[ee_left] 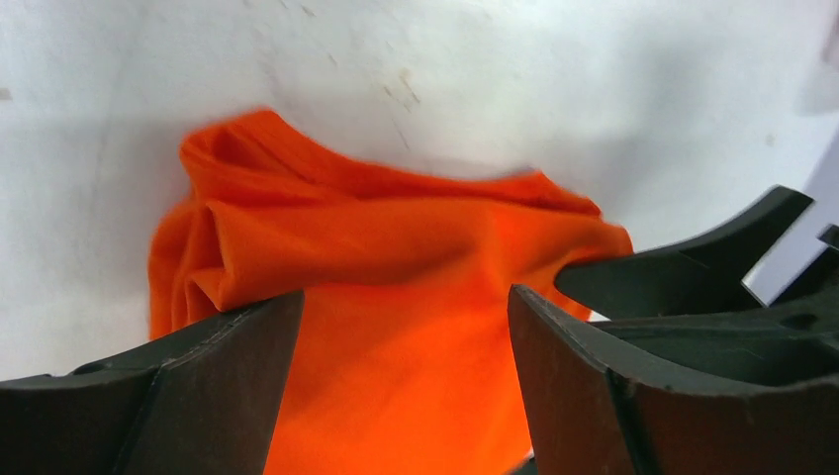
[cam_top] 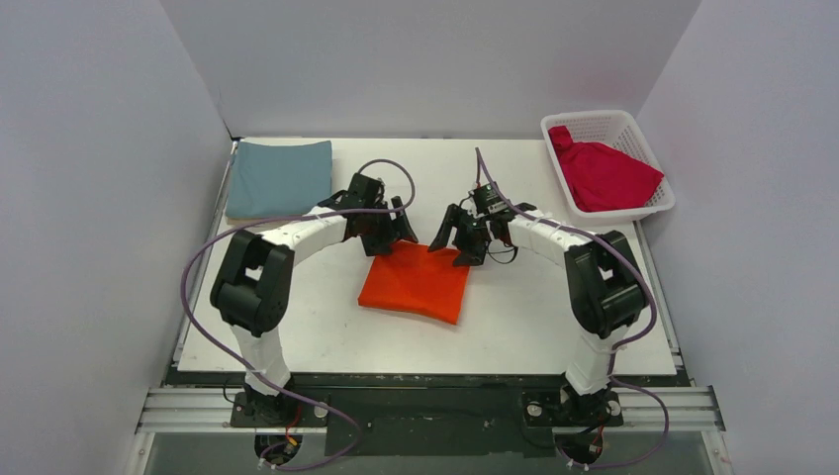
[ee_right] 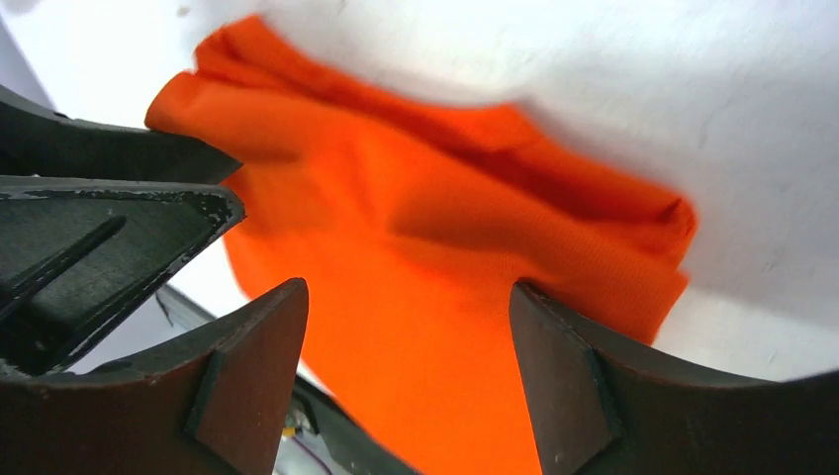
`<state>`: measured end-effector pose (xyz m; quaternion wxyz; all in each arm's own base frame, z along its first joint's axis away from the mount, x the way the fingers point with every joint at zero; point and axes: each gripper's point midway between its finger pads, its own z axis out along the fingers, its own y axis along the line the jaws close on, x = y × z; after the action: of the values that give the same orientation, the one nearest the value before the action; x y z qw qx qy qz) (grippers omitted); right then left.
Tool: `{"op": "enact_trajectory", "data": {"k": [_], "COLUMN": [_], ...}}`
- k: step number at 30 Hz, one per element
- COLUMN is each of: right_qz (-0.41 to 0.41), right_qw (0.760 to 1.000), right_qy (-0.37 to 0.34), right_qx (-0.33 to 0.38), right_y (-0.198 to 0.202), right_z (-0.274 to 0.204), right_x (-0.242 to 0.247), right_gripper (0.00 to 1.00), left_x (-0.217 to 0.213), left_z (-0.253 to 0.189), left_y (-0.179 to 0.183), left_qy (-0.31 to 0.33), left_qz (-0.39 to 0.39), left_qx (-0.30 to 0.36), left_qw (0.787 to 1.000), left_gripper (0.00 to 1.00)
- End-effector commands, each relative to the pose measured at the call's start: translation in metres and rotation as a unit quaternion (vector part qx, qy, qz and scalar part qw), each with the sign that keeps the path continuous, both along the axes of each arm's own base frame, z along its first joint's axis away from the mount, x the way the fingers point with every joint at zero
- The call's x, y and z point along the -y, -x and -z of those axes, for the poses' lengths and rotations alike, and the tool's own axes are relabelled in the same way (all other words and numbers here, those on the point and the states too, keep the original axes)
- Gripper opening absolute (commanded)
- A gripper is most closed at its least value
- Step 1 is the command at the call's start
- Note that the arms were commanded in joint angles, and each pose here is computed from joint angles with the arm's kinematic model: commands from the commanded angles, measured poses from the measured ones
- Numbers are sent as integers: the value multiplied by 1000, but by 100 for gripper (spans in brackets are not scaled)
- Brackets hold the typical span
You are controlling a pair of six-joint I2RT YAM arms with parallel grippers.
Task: Fold and stack the t-shirts
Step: Smooth out wrinkles on the folded tshirt
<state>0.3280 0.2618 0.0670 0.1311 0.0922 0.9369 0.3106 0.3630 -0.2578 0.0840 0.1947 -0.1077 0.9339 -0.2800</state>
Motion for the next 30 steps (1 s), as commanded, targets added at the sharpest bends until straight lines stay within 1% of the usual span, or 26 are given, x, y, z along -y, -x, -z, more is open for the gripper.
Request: {"op": "enact_trajectory", "data": {"k": [1, 4, 7, 9, 11, 13, 14, 15, 16, 17, 18, 19, 20, 21, 22, 23, 24, 25, 26, 27, 28, 29, 30], "right_qz": [37, 63, 85, 85, 84, 80, 80, 72, 69, 59, 57, 56, 58, 57, 56, 54, 48, 31, 32, 17, 24, 15, 26], "right_qw": [999, 997, 993, 991, 990, 990, 992, 992, 994, 994, 995, 994, 993, 993, 992, 992, 992, 993, 993, 995, 995, 996, 995], "right_qy": [17, 46, 70, 83, 91, 92, 87, 90, 83, 91, 87, 93, 92, 92, 88, 88, 81, 79, 63, 61, 33, 27, -9], "right_qx": [11, -16, -53, -66, -69, -63, -47, -45, -21, -20, -1, 13, 39, 48, 65, 67, 80, 77, 93, 81, 95, 82, 91], "right_y": [-40, -47, -43, -34, -30, -32, -40, -39, -50, -47, -53, -56, -59, -59, -56, -50, -42, -27, -21, -3, -1, 16, 15], "right_z": [22, 60, 96, 107, 109, 101, 88, 81, 60, 52, 29, 19, -2, -11, -27, -30, -42, -39, -53, -42, -51, -39, -49], "right_x": [12, 32, 51, 58, 63, 65, 63, 64, 60, 61, 59, 60, 59, 59, 55, 54, 46, 35, 28, 17, 6, -2, -15], "right_gripper": [68, 68, 67, 67, 67, 67, 67, 67, 68, 68, 70, 72, 73, 74, 75, 75, 75, 75, 75, 75, 74, 74, 72], "left_x": [-6, -19, -37, -48, -55, -55, -53, -52, -50, -49, -47, -47, -45, -46, -45, -44, -43, -43, -42, -38, -36, -33, -31], "left_z": [13, 49, 81, 101, 110, 104, 91, 82, 64, 40, 24, 2, -11, -30, -33, -49, -46, -57, -46, -53, -42, -41, -31], "left_y": [-47, -49, -37, -23, -11, -8, -11, -16, -22, -31, -36, -40, -39, -39, -32, -27, -16, -10, 3, 10, 19, 25, 33], "left_qy": [-16, -45, -77, -92, -98, -95, -87, -83, -75, -71, -67, -64, -64, -63, -69, -63, -68, -60, -60, -46, -37, -25, -15], "left_qz": [-22, -38, -54, -63, -69, -67, -66, -64, -63, -64, -63, -61, -58, -60, -58, -57, -53, -54, -49, -49, -43, -43, -36], "left_qx": [29, -6, -54, -87, -105, -102, -87, -74, -52, -24, -8, 16, 24, 46, 50, 67, 64, 76, 67, 74, 66, 63, 54], "left_qw": [999, 998, 994, 990, 987, 988, 990, 992, 994, 995, 996, 996, 996, 995, 995, 994, 994, 994, 995, 995, 996, 997, 998], "left_gripper": [85, 85, 85, 84, 84, 84, 84, 84, 84, 85, 85, 85, 85, 85, 85, 86, 86, 87, 87, 87, 87, 87, 87]}}
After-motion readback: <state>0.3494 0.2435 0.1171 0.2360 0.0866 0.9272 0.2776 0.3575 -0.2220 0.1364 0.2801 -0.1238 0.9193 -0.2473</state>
